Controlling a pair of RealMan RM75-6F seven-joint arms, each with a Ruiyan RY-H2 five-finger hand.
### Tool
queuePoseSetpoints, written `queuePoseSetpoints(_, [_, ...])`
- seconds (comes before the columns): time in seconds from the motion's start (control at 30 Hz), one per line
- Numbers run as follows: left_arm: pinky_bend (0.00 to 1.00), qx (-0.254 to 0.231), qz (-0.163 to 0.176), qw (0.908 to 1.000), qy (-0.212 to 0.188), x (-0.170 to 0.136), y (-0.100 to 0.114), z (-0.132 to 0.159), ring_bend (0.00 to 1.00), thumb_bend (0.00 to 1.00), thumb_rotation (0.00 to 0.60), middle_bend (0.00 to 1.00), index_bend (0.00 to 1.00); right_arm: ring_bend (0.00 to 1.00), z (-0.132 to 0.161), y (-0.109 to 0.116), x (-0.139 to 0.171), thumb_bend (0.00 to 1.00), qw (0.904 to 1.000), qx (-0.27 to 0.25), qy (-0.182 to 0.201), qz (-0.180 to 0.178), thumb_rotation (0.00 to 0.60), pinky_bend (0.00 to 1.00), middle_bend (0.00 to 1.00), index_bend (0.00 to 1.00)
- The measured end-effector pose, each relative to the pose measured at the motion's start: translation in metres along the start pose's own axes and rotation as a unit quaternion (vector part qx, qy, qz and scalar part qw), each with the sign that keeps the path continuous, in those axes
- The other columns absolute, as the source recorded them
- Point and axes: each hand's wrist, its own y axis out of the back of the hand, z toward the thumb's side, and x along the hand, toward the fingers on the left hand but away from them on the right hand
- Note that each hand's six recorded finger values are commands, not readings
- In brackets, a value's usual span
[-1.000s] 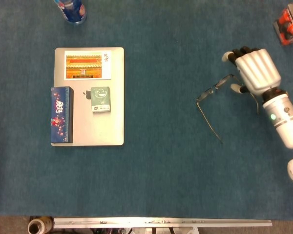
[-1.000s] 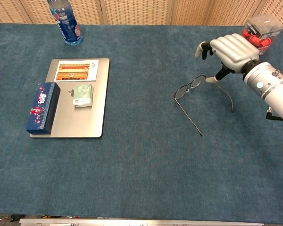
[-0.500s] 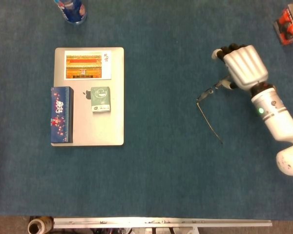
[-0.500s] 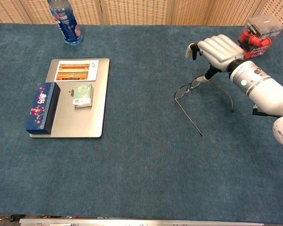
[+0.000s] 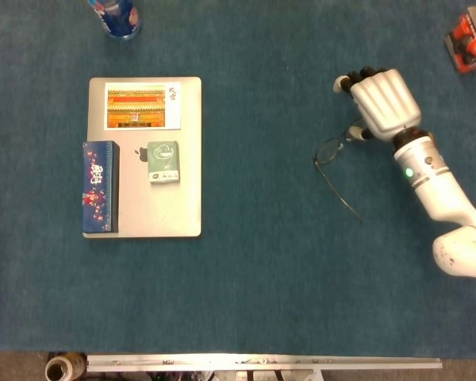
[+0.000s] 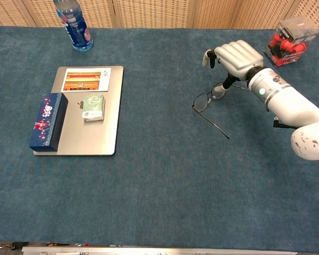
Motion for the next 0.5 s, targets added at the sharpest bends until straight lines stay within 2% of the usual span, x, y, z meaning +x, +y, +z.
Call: queuePoseSetpoints(0.5, [0.44,-0.003,-0.005,1.0000,0.004,-0.002,-0.003,-0.002,0.34,0.00,0.600,0.45,0.47,0.36,0.008,0.014,-0.027,0.05,0.9993,-0.028,-0.005,-0.025,0.600,0.52,0.42,0.37])
